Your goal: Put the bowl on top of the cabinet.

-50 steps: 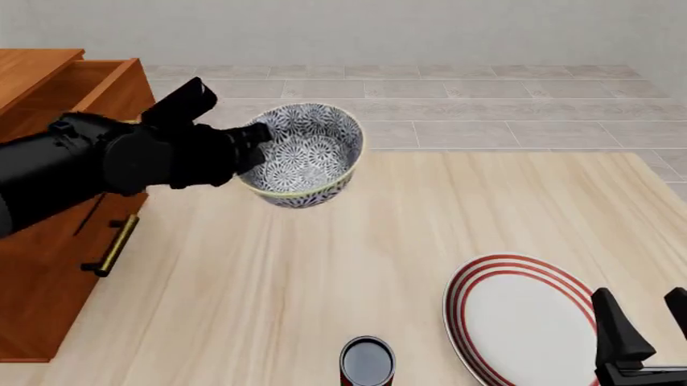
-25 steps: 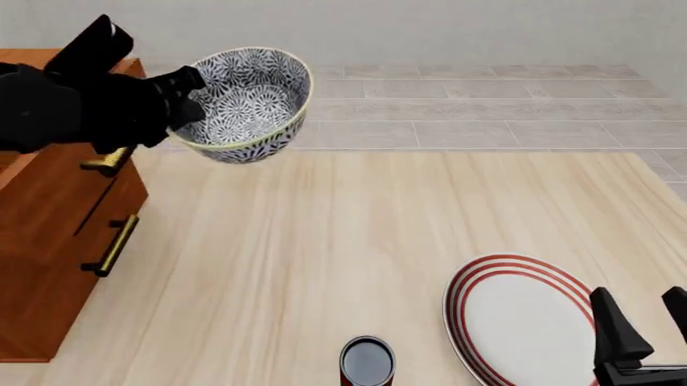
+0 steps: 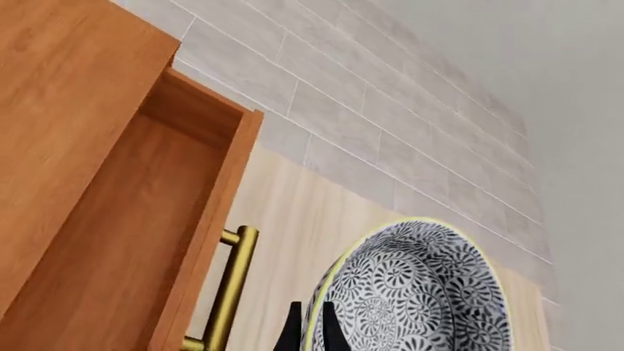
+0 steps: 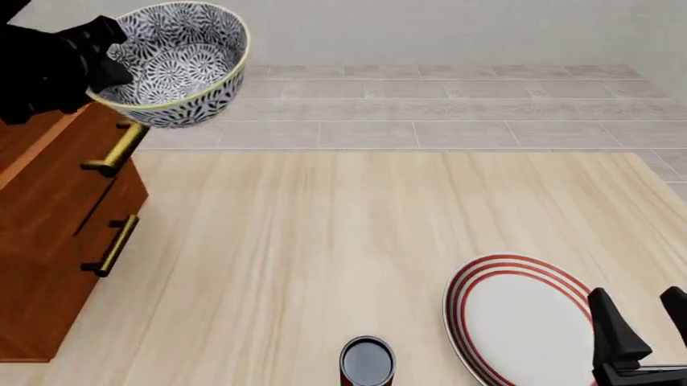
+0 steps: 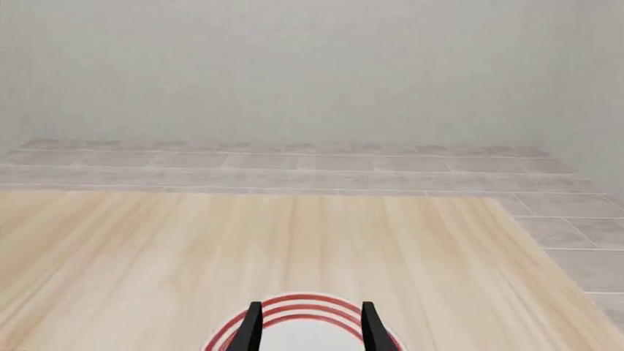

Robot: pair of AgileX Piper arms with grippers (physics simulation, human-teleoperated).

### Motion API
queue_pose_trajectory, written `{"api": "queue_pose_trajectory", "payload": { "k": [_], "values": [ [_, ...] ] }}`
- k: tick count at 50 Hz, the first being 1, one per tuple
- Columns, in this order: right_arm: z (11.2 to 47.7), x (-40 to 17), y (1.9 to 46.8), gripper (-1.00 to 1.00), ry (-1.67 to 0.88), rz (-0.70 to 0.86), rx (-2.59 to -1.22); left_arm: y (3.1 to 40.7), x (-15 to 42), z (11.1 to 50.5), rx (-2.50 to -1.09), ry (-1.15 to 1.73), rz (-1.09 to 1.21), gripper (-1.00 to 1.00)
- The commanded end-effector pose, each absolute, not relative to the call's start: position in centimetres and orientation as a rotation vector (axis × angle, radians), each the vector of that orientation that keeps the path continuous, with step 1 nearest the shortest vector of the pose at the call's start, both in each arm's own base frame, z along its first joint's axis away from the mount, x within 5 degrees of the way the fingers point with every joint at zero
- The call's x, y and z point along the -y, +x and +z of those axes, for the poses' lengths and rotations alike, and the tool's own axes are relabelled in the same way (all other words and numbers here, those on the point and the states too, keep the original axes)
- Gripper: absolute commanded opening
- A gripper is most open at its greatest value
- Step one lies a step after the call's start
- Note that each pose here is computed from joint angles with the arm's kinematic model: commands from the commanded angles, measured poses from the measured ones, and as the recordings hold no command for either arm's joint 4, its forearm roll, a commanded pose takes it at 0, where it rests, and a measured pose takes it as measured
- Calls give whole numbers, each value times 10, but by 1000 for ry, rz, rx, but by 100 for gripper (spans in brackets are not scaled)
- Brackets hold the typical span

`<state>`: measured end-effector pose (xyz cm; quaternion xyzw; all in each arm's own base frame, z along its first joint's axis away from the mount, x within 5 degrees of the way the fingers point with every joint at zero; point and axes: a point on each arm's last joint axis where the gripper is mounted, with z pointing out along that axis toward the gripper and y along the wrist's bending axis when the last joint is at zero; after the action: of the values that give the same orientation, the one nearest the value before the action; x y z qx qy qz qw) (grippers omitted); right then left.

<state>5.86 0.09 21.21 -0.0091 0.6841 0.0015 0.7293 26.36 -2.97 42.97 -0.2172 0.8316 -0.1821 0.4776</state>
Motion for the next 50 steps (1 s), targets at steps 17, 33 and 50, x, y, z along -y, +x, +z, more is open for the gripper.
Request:
{"api": "queue_pose_trajectory", "payload": {
  "k": [17, 33, 50],
  "values": [
    [212, -1, 59, 100, -26, 7, -1505, 242, -19, 474, -1938, -703, -338, -100],
    [212, -1, 59, 100, -28, 7, -1505, 236, -44, 483, -1893, -831, -283, -100],
    [212, -1, 59, 100, -30, 8, -1505, 229, -59, 484, -1852, -965, -279, -100]
  ]
}}
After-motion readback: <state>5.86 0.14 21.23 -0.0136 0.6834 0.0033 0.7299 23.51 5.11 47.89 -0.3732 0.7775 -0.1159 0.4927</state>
